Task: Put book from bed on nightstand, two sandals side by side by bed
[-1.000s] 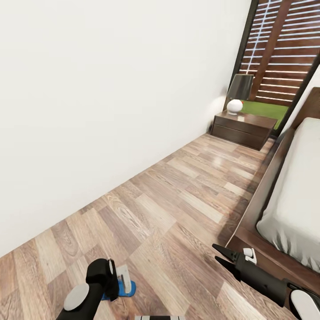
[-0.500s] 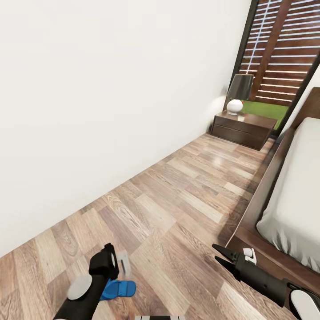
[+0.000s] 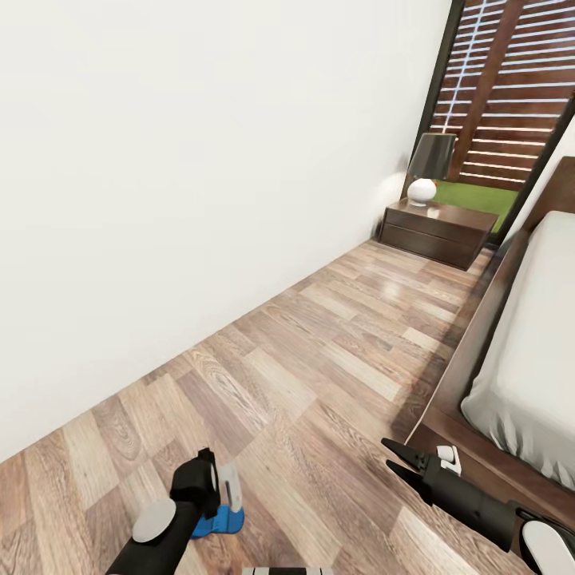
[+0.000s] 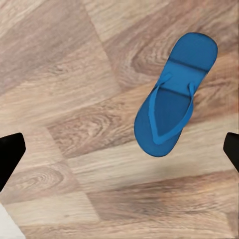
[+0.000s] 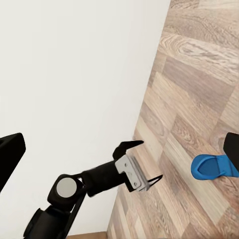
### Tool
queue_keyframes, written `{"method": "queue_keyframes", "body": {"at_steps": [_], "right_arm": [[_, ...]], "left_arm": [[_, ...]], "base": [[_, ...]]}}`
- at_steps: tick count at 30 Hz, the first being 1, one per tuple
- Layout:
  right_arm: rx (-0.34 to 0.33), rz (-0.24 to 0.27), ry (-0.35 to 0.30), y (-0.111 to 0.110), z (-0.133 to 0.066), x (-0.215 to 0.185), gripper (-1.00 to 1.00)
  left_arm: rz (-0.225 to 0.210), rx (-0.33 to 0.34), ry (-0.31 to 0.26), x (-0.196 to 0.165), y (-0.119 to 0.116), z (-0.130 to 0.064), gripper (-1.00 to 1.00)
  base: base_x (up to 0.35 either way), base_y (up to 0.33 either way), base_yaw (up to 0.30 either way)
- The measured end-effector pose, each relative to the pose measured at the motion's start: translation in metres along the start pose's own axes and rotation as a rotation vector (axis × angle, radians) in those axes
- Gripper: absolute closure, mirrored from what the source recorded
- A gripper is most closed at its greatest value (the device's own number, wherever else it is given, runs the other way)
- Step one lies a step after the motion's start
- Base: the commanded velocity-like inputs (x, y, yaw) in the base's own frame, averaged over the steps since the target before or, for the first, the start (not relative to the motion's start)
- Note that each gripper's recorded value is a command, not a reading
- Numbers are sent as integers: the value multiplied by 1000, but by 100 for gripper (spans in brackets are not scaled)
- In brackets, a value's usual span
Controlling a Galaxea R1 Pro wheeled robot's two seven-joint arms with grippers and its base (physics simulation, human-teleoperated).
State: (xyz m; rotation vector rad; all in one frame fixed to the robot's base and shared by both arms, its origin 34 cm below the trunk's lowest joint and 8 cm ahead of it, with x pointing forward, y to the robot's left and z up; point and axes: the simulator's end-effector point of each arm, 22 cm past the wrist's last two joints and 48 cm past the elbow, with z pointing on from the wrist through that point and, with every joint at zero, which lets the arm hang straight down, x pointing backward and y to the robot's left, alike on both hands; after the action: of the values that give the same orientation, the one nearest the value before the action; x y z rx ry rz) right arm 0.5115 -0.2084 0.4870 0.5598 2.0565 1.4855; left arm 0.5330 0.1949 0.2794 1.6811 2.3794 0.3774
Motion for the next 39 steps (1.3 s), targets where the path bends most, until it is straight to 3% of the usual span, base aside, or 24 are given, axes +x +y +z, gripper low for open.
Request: {"method": "queue_keyframes", "body": {"at_steps": [3,7,21,39], "right_arm": [[0,0,0,0,0,0,-100],[0,0,0,0,0,0,-100],[0,0,0,0,0,0,-100],[44,54,24,-32,7,8,-100]], "left_arm": [[5,62,-1,2,-13,0,-100],[14,90,-4,4,-18,0,-100],[11,95,-4,5,-18,0,-100],[18,160,22,11,-44,25,-100]], "base": [[0,0,0],[0,0,0],[0,0,0],[0,0,0]]}}
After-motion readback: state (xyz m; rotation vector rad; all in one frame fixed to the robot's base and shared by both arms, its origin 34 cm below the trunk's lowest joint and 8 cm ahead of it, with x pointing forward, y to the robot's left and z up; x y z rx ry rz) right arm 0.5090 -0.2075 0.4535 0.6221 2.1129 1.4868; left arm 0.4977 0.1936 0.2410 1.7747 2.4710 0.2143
